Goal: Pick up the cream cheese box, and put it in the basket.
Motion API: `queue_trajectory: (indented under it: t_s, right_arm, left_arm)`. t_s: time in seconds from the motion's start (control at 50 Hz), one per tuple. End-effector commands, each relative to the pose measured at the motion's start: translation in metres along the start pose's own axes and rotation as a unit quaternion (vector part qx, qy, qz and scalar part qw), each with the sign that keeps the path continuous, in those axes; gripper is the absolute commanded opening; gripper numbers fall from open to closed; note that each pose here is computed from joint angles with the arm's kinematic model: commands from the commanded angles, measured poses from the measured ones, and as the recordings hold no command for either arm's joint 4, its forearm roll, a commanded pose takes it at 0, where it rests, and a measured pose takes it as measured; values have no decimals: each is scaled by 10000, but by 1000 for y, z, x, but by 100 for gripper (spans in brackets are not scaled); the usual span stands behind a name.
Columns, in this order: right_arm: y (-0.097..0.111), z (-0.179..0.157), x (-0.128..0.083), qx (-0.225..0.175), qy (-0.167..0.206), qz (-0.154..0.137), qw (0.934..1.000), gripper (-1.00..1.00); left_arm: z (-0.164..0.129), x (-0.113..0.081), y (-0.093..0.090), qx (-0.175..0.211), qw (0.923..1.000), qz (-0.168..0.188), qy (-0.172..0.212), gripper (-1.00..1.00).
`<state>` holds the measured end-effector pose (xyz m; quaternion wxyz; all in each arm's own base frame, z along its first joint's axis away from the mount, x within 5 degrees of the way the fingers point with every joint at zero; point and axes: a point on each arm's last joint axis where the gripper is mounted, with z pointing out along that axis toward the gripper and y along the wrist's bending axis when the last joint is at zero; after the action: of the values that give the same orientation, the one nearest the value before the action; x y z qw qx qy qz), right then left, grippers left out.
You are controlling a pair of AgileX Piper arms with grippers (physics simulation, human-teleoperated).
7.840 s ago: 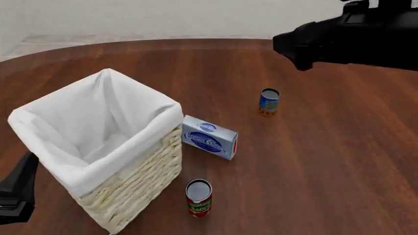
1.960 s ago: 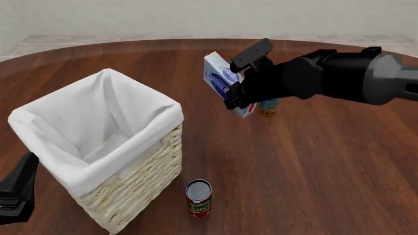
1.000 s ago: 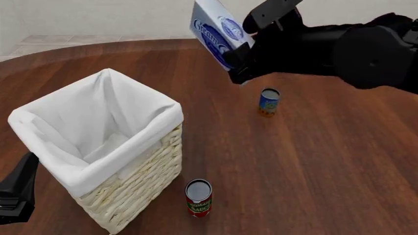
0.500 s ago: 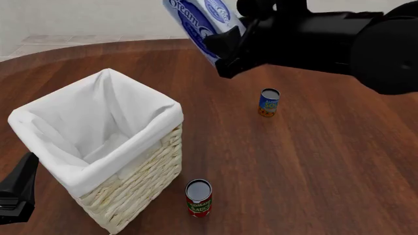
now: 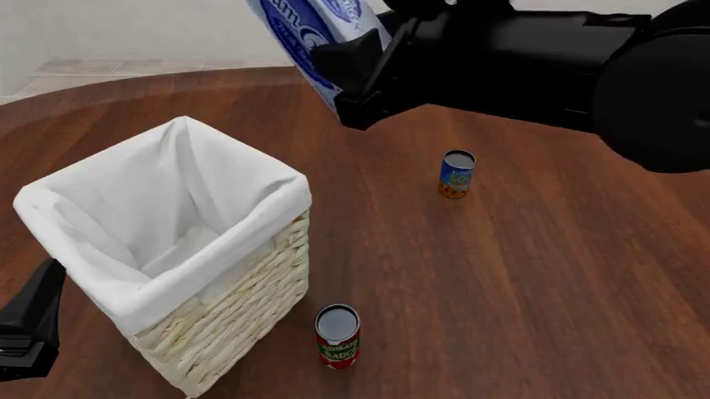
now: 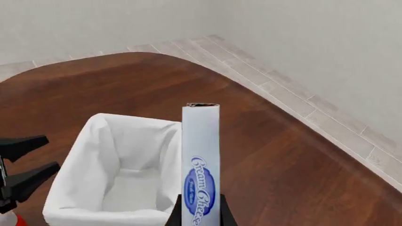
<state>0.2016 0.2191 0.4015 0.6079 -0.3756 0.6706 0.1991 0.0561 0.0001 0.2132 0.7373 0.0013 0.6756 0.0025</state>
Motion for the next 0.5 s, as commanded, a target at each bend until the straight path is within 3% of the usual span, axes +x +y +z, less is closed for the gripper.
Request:
queue_trajectory:
  t_s: [0.02,0.36,0.5]
  right_arm:
    - [11,2,-7,-153,-249,124,9995,-100]
    - [22,11,-2,-284,-521,365,9976,-100]
    - [27,21,5,-322,-487,298,9979,-100]
  left_arm:
    - [0,0,0,7,10000,-27,1,100]
    - [0,0,0,7,10000,-27,1,100]
    - [0,0,0,7,10000,-27,1,100]
